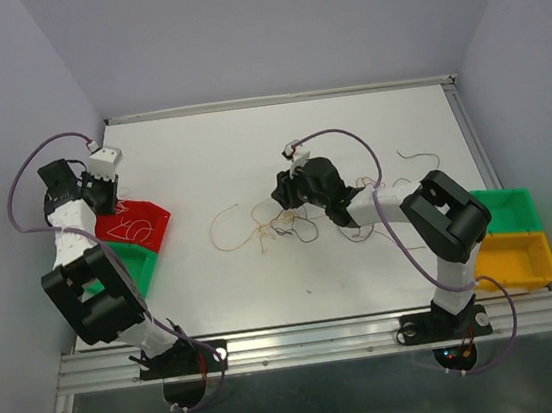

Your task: Untangle the cables

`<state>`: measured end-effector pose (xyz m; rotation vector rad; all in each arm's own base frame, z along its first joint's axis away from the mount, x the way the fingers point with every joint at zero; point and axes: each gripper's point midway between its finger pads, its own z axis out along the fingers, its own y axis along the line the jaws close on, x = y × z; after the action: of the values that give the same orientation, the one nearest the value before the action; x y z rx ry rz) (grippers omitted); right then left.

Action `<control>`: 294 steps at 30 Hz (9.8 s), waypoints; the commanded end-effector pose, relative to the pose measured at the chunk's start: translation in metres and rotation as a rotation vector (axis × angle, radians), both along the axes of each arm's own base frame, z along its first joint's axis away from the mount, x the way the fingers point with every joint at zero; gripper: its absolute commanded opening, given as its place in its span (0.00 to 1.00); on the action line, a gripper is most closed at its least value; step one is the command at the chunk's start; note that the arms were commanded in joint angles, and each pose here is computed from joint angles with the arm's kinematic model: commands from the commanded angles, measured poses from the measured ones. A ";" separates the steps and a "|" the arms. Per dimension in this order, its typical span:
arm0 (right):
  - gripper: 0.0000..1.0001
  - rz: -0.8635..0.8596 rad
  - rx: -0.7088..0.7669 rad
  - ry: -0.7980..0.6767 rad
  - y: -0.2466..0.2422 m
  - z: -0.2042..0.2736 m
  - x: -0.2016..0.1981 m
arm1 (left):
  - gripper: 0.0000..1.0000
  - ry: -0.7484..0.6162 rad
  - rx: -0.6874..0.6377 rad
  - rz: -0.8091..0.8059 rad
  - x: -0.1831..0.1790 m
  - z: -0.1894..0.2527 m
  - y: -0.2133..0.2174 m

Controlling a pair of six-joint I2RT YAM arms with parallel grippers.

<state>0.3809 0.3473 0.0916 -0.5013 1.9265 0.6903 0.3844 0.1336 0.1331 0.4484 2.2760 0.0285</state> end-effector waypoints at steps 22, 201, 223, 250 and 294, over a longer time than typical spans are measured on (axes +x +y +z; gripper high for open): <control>0.46 0.019 0.089 -0.069 0.006 0.032 -0.001 | 0.52 -0.053 0.161 -0.016 -0.041 0.016 0.002; 0.06 0.293 -0.203 -0.035 0.093 -0.003 -0.057 | 0.00 -0.322 0.471 -0.120 -0.171 0.153 0.051; 0.06 0.237 -0.120 -0.072 0.090 0.017 -0.055 | 0.00 -0.086 0.397 -0.294 -0.201 0.079 0.020; 0.06 0.230 -0.122 -0.076 0.084 0.018 -0.057 | 0.00 -0.102 0.443 -0.132 -0.194 0.090 0.028; 0.07 0.230 -0.130 -0.071 0.085 0.015 -0.056 | 0.08 0.450 0.407 -0.186 -0.139 -0.093 0.032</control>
<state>0.3223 0.4268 0.0819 -0.8573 1.9417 0.6652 0.2328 0.1636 0.0381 0.9548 2.6753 0.2994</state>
